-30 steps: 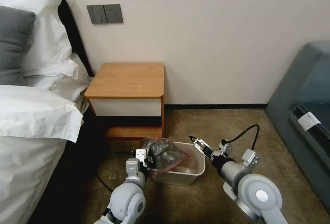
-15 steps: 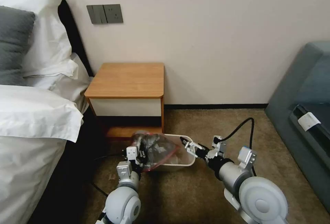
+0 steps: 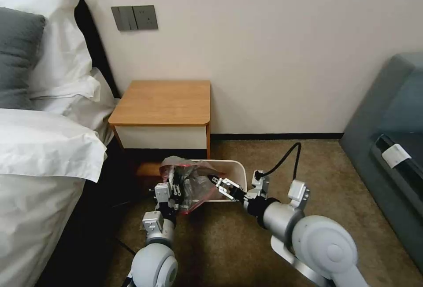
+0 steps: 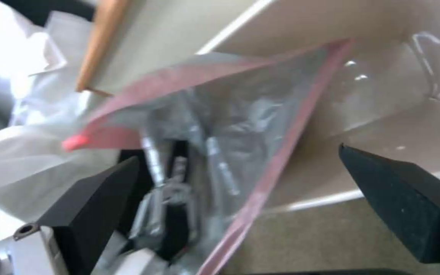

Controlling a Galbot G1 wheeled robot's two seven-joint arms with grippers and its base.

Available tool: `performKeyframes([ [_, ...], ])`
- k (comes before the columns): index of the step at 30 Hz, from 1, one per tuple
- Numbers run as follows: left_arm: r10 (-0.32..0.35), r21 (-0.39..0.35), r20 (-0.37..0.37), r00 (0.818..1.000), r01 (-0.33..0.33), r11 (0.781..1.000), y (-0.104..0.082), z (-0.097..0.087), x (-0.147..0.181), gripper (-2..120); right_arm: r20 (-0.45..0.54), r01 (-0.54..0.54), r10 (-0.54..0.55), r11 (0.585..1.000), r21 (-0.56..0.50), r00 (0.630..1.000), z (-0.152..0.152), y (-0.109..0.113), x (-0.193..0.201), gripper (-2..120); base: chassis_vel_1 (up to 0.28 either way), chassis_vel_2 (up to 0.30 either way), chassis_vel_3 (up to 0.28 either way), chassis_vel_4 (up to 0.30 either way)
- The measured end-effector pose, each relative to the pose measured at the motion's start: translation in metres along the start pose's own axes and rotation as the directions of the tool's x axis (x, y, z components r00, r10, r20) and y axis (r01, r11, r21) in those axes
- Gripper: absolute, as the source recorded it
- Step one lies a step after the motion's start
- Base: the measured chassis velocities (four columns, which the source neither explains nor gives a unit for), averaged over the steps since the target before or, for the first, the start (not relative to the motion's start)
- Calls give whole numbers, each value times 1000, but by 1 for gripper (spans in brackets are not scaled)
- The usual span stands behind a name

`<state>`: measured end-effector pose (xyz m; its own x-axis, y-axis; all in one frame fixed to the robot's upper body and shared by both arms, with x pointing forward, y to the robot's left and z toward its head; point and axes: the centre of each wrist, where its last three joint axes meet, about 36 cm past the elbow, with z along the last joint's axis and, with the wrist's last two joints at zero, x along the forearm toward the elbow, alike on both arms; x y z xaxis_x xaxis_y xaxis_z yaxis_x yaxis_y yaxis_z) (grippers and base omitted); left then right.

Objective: Pick up the garbage bag from the table and place it over the trash can.

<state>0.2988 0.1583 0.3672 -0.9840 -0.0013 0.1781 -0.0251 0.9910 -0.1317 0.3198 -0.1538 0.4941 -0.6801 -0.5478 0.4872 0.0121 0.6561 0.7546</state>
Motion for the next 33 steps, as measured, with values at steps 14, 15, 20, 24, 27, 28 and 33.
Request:
performKeyframes([
  [14,12,-4,32,999,-12,1000,0,-11,11,7,54,-26,26,1000,-4,998,-1,-17,-39,88,0,0,0,0],
  [15,13,-4,33,999,-13,1000,-1,-12,11,7,56,-22,22,1000,-6,998,-2,-17,-42,84,0,0,0,0],
  [20,21,-2,37,999,-21,1000,-2,-14,13,7,52,-12,13,1000,-19,999,-4,-21,-51,65,0,0,0,0],
  [24,29,3,42,999,-29,1000,-4,-16,14,7,44,-3,5,999,-40,999,-4,-25,-58,51,0,0,0,0],
  [27,33,5,45,998,-33,999,-4,-17,14,7,43,8,-6,999,-50,999,-4,-26,-60,40,0,0,0,0],
  [28,35,6,45,998,-35,999,-4,-18,15,7,45,15,-13,999,-52,999,-4,-27,-61,37,0,0,0,0],
  [33,41,10,48,998,-42,999,-4,-19,14,7,53,41,-38,998,-55,998,-4,-30,-63,15,0,0,0,0],
])
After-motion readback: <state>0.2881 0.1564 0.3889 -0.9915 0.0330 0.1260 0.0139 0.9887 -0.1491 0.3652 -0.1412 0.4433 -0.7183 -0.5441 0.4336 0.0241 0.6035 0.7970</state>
